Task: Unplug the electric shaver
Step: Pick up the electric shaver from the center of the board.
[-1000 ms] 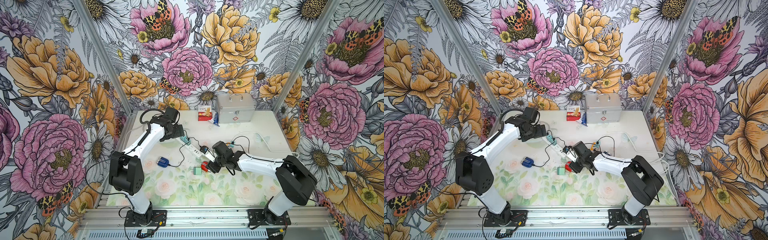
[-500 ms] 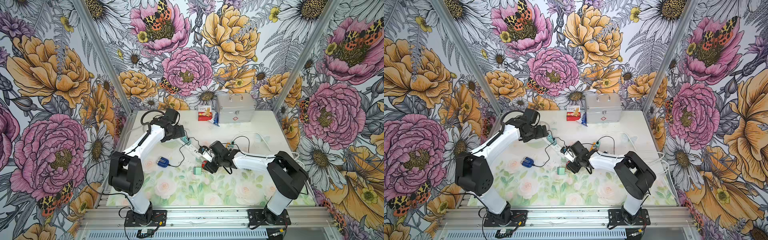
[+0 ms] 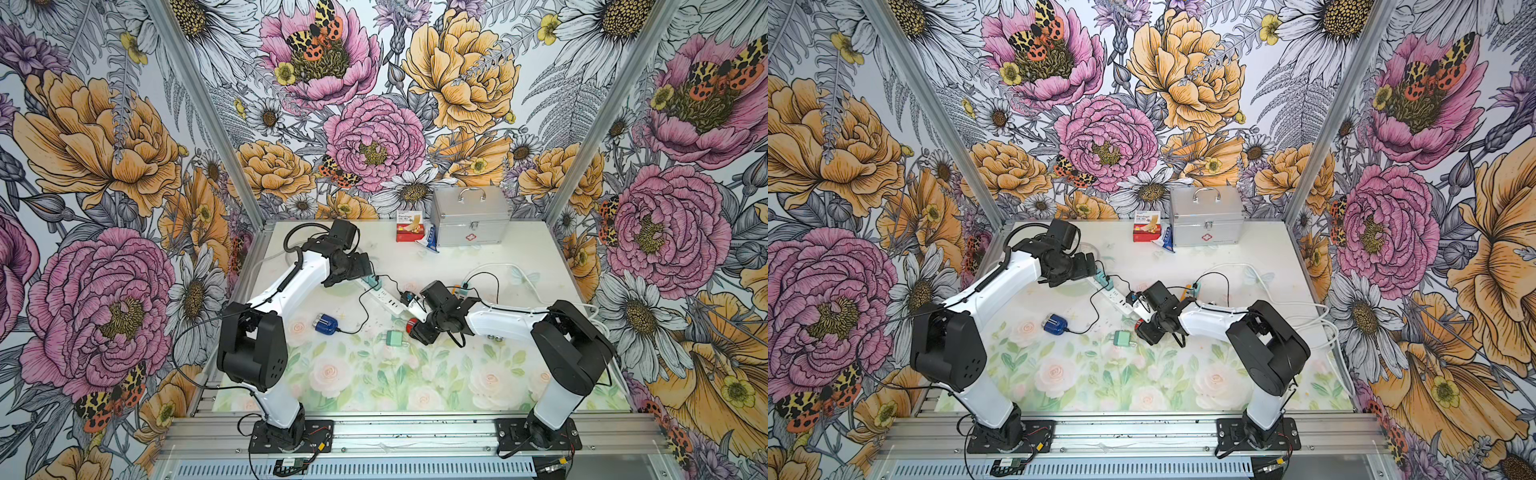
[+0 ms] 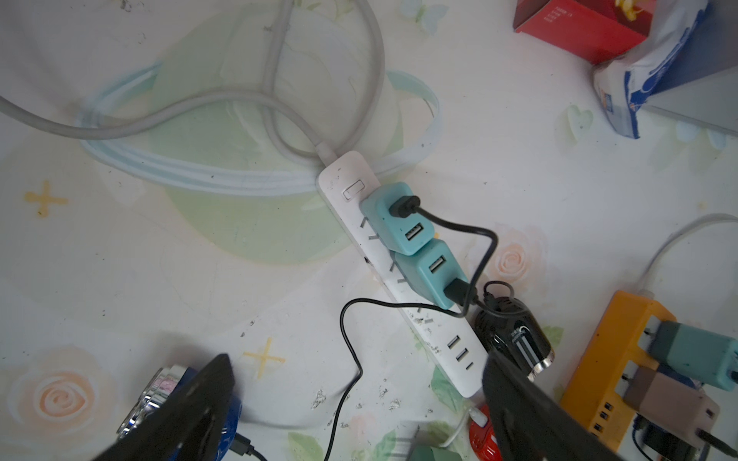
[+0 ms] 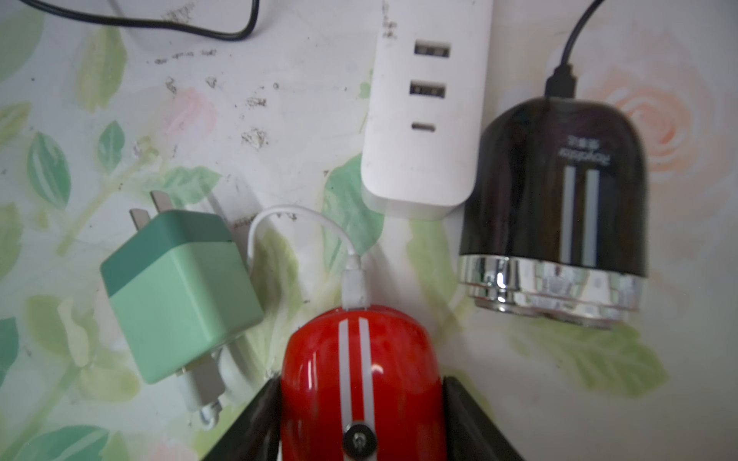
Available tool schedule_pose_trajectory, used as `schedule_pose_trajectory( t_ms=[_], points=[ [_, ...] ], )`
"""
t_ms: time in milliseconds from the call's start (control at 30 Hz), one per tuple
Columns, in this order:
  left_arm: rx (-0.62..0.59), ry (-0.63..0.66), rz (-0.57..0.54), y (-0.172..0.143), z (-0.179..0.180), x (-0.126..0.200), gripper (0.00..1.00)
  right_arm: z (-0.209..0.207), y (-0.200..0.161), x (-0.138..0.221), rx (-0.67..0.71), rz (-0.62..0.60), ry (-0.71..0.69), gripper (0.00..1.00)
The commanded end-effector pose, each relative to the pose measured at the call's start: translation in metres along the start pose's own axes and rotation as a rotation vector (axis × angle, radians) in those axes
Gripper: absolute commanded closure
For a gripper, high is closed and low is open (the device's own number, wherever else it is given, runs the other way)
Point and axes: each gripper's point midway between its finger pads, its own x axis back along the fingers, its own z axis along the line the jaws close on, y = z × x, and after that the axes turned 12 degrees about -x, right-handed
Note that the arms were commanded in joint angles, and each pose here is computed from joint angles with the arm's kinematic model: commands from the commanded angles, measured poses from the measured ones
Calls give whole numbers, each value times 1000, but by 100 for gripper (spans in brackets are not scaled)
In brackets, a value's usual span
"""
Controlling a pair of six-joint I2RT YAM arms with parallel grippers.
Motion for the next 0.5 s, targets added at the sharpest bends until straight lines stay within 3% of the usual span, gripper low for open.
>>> schedule_pose_trajectory(
  t_ms=[0, 267, 467],
  points=[
    [-18, -45, -44, 9, -9, 9, 2, -5, -10, -11, -33, 45, -2, 37],
    [-3, -70, -46, 9, -16, 8, 2, -10, -12, -13, -45, 51, -32, 33],
    [-8, -95, -63, 10, -27, 13, 2, -8, -9, -12, -43, 49, -24, 42]
  ],
)
